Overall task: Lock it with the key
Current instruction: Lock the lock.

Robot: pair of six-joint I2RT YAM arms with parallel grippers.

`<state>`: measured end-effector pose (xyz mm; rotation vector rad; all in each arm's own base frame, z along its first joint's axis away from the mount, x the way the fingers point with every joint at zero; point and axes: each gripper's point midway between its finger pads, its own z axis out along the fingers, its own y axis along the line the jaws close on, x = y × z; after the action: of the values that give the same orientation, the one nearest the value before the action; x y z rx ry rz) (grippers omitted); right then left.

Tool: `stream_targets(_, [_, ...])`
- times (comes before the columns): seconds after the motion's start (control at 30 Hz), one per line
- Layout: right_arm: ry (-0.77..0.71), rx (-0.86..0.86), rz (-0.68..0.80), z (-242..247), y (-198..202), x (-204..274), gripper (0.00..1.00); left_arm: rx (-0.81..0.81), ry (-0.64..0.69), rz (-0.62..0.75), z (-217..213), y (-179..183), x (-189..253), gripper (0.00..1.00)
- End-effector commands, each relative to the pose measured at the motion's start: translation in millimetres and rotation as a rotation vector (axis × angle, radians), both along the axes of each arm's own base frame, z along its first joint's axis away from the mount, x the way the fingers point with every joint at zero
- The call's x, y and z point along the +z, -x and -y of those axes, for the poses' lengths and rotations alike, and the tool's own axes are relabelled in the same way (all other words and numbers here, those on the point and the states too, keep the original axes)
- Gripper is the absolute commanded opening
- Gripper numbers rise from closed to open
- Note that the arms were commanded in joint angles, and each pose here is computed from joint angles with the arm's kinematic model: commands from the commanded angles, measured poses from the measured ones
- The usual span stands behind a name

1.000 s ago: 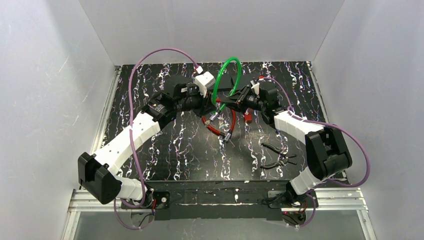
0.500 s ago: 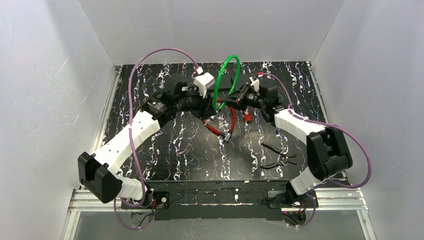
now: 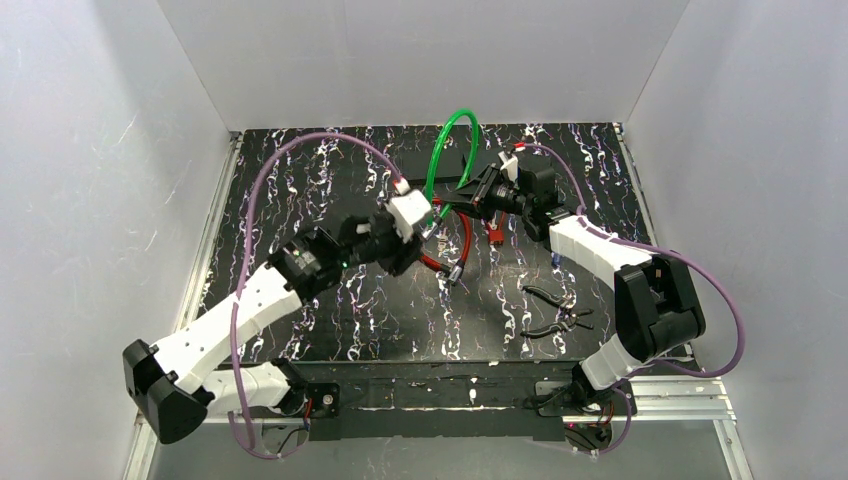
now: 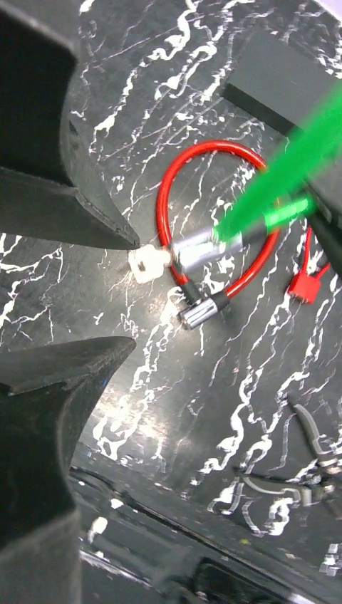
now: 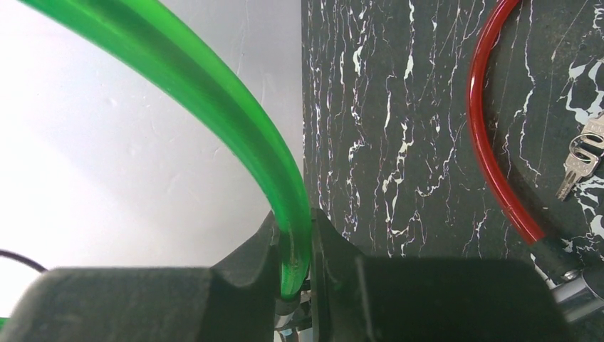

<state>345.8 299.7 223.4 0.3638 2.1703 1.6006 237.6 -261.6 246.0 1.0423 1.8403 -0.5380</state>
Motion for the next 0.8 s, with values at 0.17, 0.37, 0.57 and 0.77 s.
stream_targets(0.17, [-0.071, 0.006, 0.154, -2, -2, 60, 0.01, 0.032, -0.175, 0.302, 4, -14, 10, 0.48])
stream_targets(0.37, [-0.077, 0.007, 0.152, -3, -1, 60, 0.01, 0.029, -0.256, 0.32, 9, -19, -3, 0.45])
stream_targets(0.57, [-0.081, 0.01, 0.152, -3, 0, 61, 0.01, 0.064, -0.294, 0.293, 5, -23, -10, 0.38])
stream_targets(0.77, [-0.085, 0.012, 0.156, -3, 1, 62, 0.01, 0.078, -0.267, 0.252, 5, -18, -7, 0.19])
